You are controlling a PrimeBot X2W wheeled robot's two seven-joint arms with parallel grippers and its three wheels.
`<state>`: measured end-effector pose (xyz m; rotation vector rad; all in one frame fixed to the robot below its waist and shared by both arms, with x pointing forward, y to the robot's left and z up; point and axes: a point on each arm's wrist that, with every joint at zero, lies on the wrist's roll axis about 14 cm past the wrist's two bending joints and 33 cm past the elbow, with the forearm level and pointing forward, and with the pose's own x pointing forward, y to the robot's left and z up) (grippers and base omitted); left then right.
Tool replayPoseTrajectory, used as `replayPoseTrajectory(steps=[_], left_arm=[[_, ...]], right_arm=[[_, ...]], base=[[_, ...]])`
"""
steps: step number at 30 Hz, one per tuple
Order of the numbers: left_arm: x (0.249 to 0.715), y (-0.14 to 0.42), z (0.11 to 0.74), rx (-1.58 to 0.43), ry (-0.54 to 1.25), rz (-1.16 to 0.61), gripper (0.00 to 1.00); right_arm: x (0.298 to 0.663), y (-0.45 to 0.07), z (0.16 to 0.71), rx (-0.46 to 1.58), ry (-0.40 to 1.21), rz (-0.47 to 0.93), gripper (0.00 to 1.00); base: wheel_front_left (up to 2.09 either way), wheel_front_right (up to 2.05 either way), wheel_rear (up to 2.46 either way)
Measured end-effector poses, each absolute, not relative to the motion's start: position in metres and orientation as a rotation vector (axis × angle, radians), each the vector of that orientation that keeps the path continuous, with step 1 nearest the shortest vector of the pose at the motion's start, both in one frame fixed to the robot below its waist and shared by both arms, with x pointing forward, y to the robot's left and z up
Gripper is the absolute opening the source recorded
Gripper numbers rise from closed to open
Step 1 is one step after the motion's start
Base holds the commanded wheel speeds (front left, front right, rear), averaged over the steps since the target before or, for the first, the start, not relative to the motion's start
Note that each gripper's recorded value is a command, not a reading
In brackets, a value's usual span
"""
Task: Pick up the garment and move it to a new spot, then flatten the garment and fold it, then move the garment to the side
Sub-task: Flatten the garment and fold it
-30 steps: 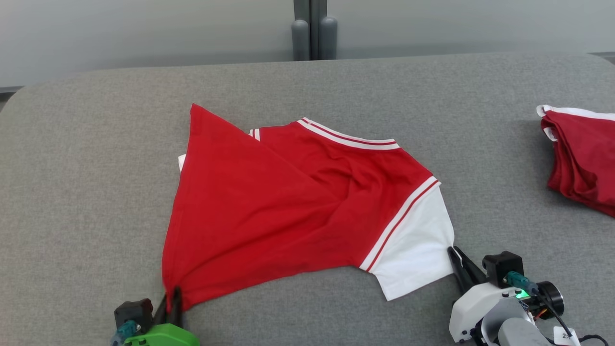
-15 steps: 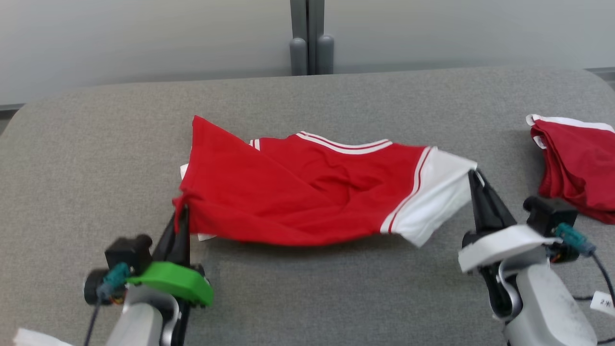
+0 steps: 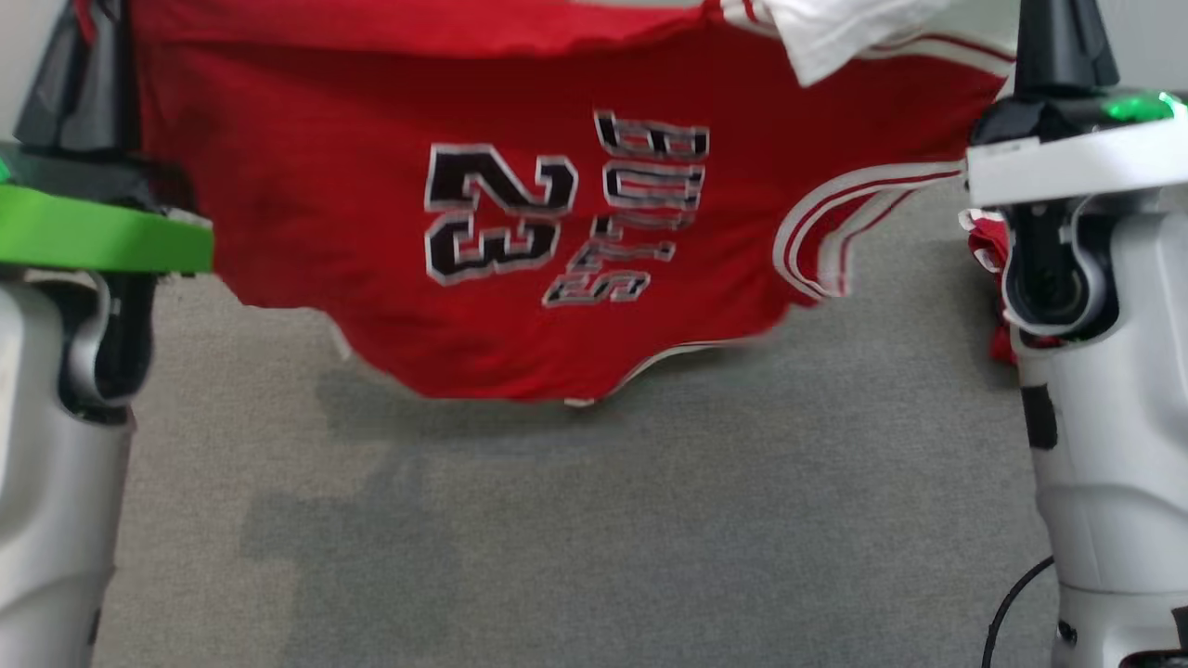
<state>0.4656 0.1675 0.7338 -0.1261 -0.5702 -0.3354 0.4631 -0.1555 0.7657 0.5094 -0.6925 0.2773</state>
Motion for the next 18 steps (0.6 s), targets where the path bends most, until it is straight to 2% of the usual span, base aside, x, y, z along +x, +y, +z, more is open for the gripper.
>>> replayPoseTrajectory(steps=[5,9,18], left_arm=[[0.468,0.164,0.772,-0.119,-0.632,-0.365,0.00],[0.482,0.162,0.771,-0.116,-0.597,-0.373,0.00],[0.553,0.164,0.749,-0.155,-0.503,-0.343,0.00]], right_arm=[[0.456,-0.162,0.811,0.495,-0.769,0.305,0.00],[0.464,-0.169,0.828,0.435,-0.803,0.275,0.00],[0.534,-0.190,0.836,0.302,-0.809,0.133,0.00]], base=[[0.00,0.00,0.00],[0.00,0.00,0.00],[0.00,0.00,0.00]])
